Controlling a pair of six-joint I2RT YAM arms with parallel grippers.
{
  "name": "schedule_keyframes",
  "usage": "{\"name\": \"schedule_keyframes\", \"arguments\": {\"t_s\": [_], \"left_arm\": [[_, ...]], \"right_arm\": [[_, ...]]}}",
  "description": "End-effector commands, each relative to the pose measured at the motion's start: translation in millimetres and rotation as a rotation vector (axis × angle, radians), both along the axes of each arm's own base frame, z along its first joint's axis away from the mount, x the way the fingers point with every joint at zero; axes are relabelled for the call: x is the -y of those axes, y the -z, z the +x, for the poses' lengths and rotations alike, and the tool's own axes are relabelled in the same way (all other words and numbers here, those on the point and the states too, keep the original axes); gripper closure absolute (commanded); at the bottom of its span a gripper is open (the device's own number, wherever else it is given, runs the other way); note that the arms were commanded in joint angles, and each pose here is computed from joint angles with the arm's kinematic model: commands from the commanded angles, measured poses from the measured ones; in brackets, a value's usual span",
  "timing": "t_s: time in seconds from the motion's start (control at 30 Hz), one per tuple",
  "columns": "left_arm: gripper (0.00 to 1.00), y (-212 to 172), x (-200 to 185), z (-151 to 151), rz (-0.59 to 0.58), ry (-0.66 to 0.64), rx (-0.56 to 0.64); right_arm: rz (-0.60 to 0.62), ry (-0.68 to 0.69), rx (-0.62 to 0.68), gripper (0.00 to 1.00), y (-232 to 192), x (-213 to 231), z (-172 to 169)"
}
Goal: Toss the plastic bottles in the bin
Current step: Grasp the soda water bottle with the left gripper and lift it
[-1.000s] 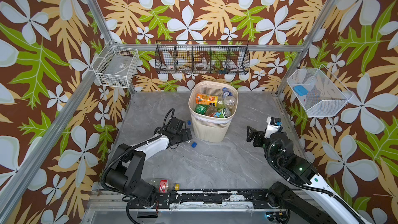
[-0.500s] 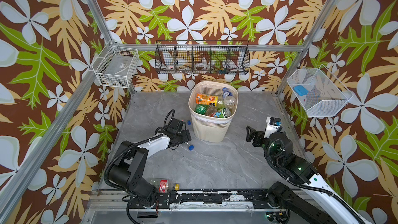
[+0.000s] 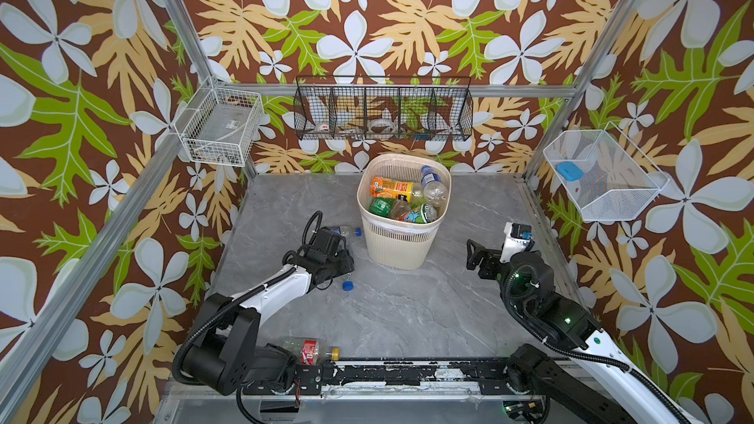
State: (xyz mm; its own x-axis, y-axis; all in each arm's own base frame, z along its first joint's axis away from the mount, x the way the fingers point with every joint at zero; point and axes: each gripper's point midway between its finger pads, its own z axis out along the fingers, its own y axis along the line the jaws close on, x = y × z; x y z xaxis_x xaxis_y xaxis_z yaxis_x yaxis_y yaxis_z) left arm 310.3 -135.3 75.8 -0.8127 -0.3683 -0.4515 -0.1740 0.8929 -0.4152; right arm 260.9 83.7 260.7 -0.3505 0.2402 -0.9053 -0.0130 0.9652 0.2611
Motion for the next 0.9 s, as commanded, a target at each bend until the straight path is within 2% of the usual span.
{"name": "schedule_keyframes", "arguments": {"t_s": [0.0,0.2,0.37,0.53,0.67,0.87], "left_arm": [[0.44,-15,-6,-4,-0.009,-0.022,0.043],[0.48,-77,-14,-13,-0.068,-0.041,0.212],[0.49,-163,-24,-18,-0.065,-0.031,0.415],[0.50,-234,-24,-19,-0.042,0.027,0.536],[0.50,-285,-13,-12,-0.037,0.095,0.623],[0.52,-337,20,15,-0.056,0.223,0.702]], "right_arm": [[0.022,0.004,0.030,0.00,-8,-1,3],[0.026,0.006,0.028,0.00,-6,-2,3],[0.030,0.003,0.030,0.00,-8,-3,3],[0.032,0.003,0.034,0.00,-10,-2,3],[0.036,0.001,0.038,0.00,-11,-2,3],[0.038,0.005,0.041,0.00,-14,0,1]]}}
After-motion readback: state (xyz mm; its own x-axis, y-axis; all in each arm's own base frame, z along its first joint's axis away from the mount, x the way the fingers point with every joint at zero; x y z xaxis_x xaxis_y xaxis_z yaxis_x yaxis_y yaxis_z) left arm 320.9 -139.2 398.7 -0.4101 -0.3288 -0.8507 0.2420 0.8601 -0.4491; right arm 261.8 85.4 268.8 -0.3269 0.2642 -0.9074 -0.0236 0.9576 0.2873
